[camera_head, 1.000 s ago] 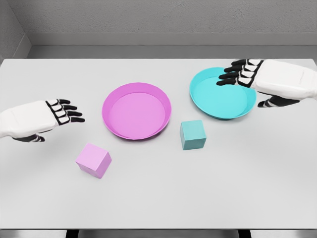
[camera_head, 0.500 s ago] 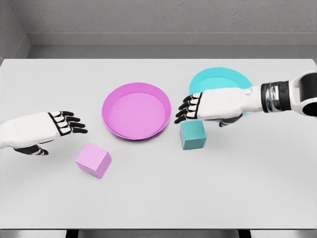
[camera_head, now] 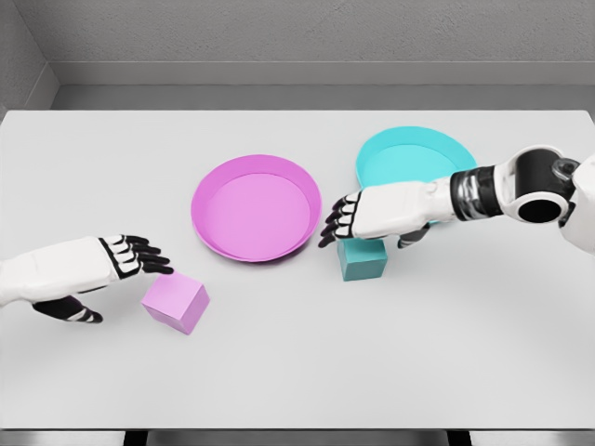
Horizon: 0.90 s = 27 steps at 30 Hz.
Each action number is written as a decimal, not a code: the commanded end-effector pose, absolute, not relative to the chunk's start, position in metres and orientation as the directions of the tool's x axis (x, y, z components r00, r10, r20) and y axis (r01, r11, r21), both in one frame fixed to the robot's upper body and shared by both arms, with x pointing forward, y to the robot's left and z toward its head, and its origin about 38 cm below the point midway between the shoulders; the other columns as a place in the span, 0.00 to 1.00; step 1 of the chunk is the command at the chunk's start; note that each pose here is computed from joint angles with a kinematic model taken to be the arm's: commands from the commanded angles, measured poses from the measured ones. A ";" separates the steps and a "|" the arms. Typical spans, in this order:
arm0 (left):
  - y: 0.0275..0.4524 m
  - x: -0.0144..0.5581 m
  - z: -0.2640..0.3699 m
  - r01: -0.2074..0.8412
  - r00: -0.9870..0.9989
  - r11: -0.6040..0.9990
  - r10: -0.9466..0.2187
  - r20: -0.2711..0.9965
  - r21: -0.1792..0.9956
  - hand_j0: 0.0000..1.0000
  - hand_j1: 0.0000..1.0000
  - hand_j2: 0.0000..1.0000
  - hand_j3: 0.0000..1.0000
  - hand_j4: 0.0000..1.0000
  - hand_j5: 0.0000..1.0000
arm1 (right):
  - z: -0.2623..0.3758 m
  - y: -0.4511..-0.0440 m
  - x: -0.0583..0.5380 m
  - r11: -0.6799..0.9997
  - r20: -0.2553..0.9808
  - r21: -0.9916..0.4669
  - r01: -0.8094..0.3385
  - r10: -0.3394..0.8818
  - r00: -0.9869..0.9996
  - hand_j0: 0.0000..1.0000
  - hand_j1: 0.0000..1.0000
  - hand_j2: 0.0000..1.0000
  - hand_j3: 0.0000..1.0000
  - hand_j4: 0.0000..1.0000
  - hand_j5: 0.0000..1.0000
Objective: Place the blocks in the corresponding plates according to their colors
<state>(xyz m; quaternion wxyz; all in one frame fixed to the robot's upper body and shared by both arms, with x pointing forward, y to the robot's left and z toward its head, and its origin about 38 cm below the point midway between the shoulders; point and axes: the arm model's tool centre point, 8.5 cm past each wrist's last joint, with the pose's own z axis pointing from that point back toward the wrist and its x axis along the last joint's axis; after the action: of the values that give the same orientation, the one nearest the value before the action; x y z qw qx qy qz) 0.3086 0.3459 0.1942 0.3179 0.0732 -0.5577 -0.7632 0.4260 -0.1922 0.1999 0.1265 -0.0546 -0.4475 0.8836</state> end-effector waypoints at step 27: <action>0.316 0.313 0.186 0.397 -0.795 -0.050 -0.517 0.317 0.916 1.00 1.00 1.00 1.00 1.00 1.00 | 0.180 -0.179 0.426 -0.626 -0.015 -0.767 -0.141 0.238 -0.971 0.87 0.87 0.87 0.87 0.87 0.87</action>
<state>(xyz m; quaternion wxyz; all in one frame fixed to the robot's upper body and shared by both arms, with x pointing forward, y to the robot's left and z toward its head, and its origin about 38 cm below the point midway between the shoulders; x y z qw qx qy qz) 0.3129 0.3187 0.1859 0.3154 0.0512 -0.6072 -0.7275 0.4258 -0.1795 0.1806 0.1083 -0.0534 -0.4222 0.8984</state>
